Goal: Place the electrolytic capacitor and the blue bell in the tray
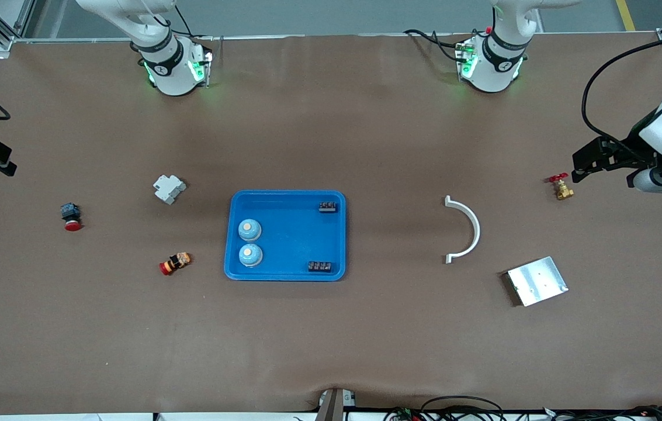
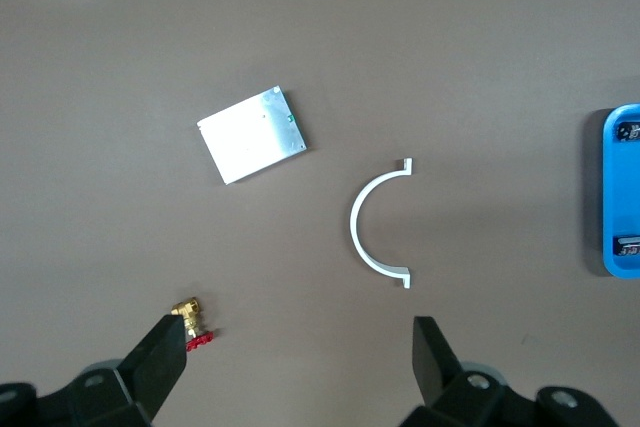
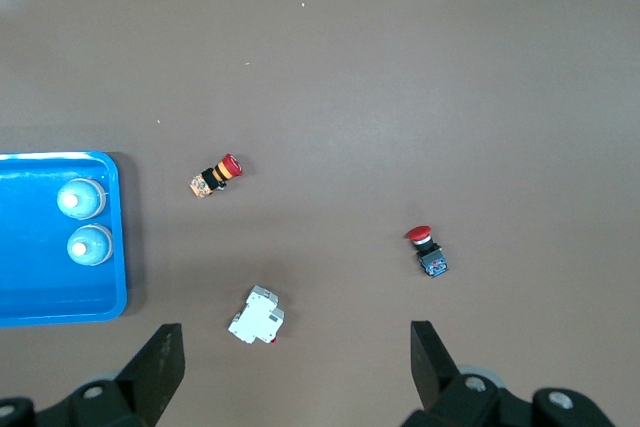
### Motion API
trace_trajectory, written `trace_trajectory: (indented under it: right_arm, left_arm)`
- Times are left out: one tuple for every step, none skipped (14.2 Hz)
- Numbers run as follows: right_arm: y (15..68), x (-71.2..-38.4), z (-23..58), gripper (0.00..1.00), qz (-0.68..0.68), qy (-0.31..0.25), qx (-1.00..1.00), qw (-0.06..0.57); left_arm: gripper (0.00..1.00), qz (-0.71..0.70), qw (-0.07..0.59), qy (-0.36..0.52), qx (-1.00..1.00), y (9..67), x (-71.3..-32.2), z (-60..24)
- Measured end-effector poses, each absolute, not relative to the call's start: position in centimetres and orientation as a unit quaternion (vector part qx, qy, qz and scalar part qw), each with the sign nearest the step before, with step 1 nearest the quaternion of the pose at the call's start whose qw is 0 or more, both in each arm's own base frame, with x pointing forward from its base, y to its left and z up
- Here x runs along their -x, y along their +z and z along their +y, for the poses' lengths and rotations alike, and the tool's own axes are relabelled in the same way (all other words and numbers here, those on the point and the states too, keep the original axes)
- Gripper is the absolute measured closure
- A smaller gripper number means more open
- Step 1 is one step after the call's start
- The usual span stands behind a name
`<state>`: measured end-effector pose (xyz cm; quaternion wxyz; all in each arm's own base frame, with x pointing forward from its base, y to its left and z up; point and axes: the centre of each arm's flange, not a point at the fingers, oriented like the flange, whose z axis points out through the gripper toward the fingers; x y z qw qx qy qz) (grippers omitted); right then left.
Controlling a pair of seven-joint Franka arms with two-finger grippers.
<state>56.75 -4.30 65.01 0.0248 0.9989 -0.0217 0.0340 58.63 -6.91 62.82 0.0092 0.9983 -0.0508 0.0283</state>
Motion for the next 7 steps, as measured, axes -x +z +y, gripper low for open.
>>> trace_trajectory:
  right_arm:
    - [65.01,-56.75,-4.3,0.0,-0.022,0.034,-0.999,0.025]
    - [65.01,-56.75,-4.3,0.0,-0.022,0.034,-0.999,0.025]
    - [65.01,-56.75,-4.3,0.0,-0.022,0.034,-0.999,0.025]
    - [65.01,-56.75,-4.3,0.0,-0.022,0.034,-0.999,0.025]
    - [65.01,-56.75,-4.3,0.0,-0.022,0.034,-0.999,0.025]
    - [65.01,-56.75,-4.3,0.0,-0.022,0.034,-0.999,0.025]
    - [65.01,-56.75,-4.3,0.0,-0.022,0.034,-0.999,0.025]
  left_arm:
    - [0.0,-0.051,0.009,0.029,-0.998,62.91,-58.58,-6.91]
    - [0.0,-0.051,0.009,0.03,-0.998,63.02,-58.53,-6.9]
    - [0.0,-0.051,0.009,0.031,-0.998,63.14,-58.47,-6.89]
    - [0.0,-0.05,0.009,0.032,-0.998,63.27,-58.4,-6.87]
    - [0.0,-0.05,0.009,0.033,-0.998,63.38,-58.34,-6.85]
    - [0.0,-0.051,0.009,0.033,-0.998,63.45,-58.3,-6.84]
    - [0.0,-0.051,0.007,0.033,-0.998,63.46,-58.28,-6.81]
